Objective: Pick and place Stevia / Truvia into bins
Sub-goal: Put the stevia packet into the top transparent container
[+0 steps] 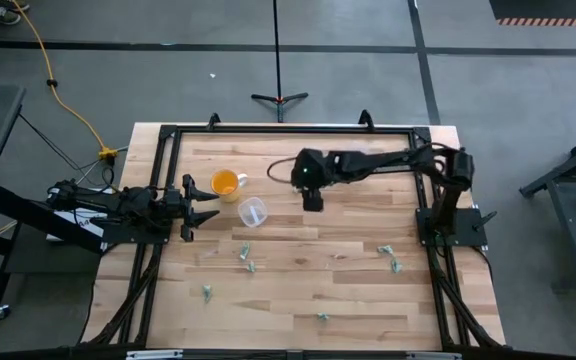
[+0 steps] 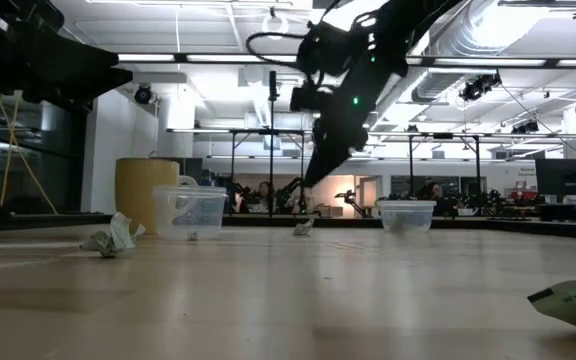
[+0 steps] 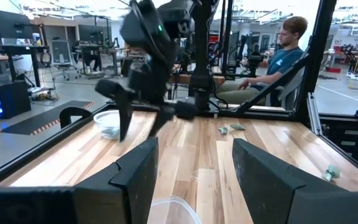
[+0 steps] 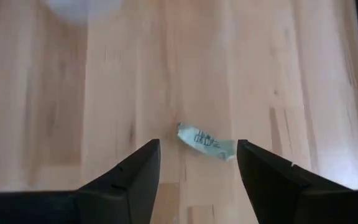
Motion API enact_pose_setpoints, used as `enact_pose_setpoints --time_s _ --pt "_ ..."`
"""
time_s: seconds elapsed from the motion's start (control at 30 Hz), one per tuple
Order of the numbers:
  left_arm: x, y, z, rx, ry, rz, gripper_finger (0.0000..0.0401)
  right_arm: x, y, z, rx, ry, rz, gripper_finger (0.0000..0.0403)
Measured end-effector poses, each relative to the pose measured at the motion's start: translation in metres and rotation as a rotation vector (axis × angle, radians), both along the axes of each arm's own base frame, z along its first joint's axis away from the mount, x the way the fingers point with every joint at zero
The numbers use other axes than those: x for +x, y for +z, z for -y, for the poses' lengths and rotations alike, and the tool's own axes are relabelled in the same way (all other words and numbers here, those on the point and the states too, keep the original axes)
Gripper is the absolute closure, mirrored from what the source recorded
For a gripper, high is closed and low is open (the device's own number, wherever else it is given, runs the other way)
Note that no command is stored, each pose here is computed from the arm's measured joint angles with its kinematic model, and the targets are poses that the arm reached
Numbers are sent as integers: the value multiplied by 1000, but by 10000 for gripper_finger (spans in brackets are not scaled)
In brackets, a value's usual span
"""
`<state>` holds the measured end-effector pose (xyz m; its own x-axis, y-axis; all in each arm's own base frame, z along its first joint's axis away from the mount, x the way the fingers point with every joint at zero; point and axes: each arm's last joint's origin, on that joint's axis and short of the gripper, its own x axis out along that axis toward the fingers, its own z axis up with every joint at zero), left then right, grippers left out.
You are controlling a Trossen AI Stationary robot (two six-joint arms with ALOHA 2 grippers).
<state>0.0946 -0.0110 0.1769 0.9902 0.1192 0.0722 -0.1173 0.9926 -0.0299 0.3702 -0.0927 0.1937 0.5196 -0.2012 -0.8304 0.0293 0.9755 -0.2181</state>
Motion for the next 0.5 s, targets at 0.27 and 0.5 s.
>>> enact_pose_setpoints --time_s 0.27,0.5 --pt "0 0 0 0 0 2 160 11 -26 9 -6 88 -7 179" --pt "0 0 0 0 0 1 160 12 -41 21 18 173 -23 186"
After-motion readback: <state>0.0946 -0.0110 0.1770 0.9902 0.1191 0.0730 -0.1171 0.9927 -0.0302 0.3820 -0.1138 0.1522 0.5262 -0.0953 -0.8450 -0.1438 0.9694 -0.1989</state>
